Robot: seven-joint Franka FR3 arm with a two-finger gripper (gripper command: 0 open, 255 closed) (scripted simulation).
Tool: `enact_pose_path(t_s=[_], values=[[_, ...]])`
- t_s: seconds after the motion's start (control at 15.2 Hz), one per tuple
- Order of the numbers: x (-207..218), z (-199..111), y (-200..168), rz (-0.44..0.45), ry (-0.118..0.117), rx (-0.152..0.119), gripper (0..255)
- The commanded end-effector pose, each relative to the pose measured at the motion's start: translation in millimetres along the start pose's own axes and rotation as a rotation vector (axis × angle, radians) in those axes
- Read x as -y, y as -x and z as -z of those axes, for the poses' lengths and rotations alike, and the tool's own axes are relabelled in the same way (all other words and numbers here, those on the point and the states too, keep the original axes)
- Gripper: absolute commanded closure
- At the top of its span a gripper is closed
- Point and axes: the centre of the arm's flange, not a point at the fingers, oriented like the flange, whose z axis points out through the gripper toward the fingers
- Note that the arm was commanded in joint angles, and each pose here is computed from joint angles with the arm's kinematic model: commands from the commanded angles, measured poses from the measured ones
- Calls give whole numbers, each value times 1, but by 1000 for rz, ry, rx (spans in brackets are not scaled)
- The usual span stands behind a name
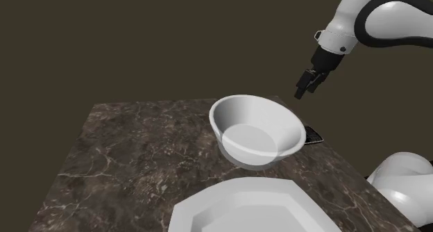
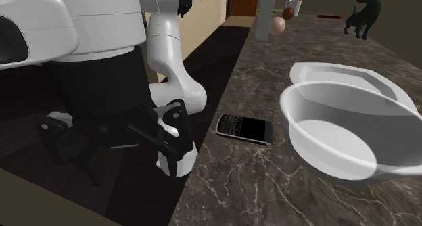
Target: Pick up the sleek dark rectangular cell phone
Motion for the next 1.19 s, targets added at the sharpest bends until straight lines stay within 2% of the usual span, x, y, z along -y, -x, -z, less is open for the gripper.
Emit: enact_pose_path(t_s=[0.0,0.46,0.92,0.99,1.12], values=[[0,0,0,0,0,0,0],[81,8,28,445,-32,53,0],[141,22,87,891,-64,105,0],[144,23,92,922,-66,109,0],[144,12,93,922,-66,109,0]])
